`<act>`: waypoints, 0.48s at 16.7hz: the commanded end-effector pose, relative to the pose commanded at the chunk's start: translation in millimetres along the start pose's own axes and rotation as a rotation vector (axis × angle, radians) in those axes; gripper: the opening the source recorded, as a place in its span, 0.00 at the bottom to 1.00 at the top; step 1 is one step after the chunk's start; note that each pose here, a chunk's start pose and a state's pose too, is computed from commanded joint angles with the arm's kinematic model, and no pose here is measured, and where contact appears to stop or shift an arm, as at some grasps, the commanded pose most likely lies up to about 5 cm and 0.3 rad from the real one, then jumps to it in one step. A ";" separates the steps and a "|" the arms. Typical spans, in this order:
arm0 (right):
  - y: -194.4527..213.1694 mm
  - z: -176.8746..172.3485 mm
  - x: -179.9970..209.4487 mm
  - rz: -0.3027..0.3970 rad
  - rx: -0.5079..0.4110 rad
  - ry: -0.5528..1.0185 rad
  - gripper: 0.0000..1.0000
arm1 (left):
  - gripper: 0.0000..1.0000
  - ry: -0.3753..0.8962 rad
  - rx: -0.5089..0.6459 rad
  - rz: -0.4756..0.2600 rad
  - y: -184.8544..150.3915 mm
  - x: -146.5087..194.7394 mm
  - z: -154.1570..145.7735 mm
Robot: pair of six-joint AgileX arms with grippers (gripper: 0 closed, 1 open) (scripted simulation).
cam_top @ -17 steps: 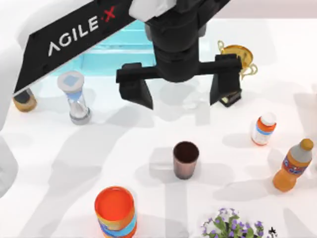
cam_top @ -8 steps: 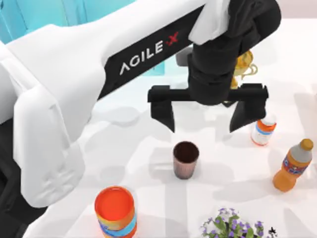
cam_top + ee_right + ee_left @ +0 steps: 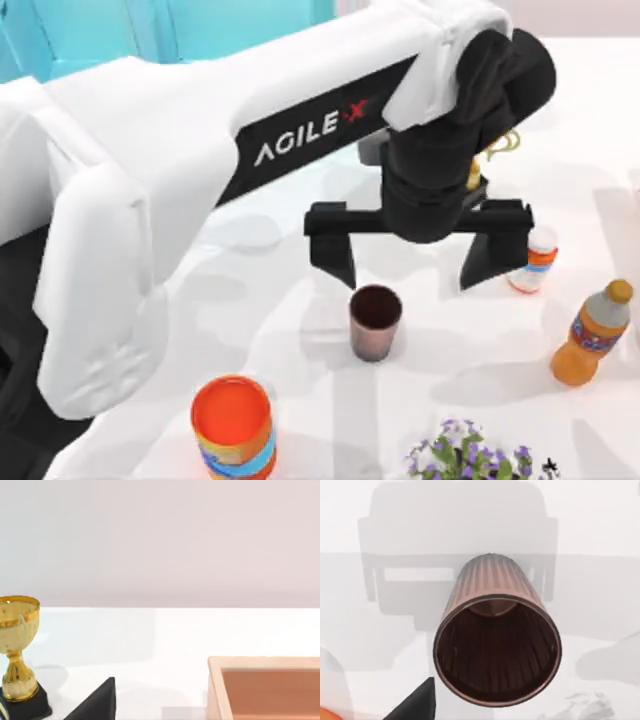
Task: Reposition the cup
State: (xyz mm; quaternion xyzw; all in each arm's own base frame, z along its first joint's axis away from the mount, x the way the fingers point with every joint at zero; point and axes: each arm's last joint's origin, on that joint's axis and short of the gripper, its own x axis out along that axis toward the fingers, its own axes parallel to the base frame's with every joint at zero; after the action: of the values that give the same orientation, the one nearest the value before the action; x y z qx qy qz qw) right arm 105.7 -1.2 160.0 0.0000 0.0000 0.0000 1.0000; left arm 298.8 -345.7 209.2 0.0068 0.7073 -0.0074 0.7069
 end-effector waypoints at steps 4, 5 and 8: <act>0.0 0.0 0.0 0.000 0.000 0.000 1.00 | 1.00 0.000 0.000 0.000 0.9 46.9 -2.1; 0.0 0.0 0.0 0.000 0.000 0.000 1.00 | 1.00 0.000 0.000 0.000 1.5 54.3 -3.0; 0.0 0.0 0.0 0.000 0.000 0.000 1.00 | 1.00 0.001 0.000 0.001 2.2 61.2 -4.0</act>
State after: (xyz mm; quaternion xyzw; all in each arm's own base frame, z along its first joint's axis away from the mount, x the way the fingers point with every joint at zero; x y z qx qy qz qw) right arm 105.7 -1.2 160.0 0.0000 0.0000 0.0000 1.0000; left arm 294.7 -343.5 148.0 0.0071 0.7075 -0.0071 0.7066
